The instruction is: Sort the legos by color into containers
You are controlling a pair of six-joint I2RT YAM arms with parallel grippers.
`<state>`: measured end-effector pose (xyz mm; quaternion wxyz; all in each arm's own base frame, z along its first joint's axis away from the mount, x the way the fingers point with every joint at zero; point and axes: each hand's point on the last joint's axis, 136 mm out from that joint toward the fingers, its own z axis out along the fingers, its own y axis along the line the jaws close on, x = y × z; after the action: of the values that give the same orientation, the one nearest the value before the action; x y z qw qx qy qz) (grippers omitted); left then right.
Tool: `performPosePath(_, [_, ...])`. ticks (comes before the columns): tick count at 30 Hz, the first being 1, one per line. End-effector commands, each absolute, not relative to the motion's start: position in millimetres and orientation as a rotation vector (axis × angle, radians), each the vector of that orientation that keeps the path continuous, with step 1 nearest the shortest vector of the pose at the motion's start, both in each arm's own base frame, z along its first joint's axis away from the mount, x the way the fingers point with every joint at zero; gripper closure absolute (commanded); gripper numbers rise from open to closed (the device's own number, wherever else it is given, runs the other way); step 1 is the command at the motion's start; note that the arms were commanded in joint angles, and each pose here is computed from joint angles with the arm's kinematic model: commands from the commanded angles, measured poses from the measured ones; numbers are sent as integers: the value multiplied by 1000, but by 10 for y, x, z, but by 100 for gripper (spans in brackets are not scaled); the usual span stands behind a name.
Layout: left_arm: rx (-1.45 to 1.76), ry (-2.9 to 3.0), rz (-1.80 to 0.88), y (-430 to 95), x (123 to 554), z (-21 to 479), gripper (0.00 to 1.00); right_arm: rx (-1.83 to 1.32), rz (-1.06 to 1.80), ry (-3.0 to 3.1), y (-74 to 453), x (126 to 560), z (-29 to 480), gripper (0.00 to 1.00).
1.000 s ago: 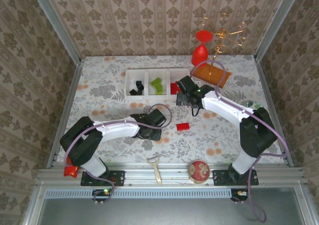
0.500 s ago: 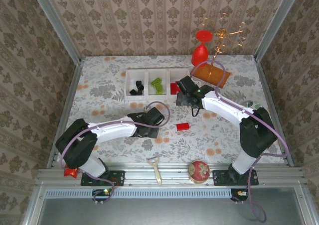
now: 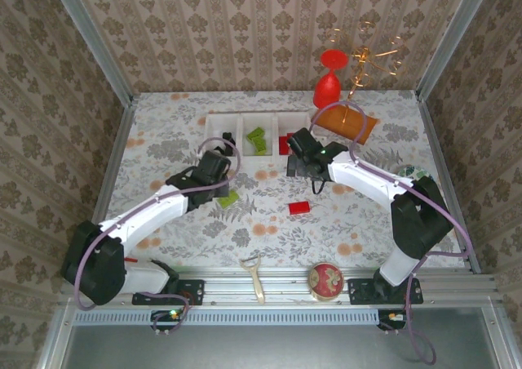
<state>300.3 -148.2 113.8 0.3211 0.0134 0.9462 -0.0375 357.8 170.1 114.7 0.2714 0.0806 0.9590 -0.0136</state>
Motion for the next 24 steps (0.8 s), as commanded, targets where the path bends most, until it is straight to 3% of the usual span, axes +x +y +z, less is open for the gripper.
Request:
performPosePath(1, [51, 2403, -88, -1369, 3287, 1370, 67, 229, -5, 2544, 1783, 3620, 1273, 0])
performPosePath(15, [28, 2377, -78, -1268, 4323, 1440, 64, 158, 44, 2569, 2064, 3583, 1243, 0])
performPosePath(24, [36, 2435, -13, -1308, 4685, 1229, 63, 106, 72, 2586, 2254, 3511, 1191, 0])
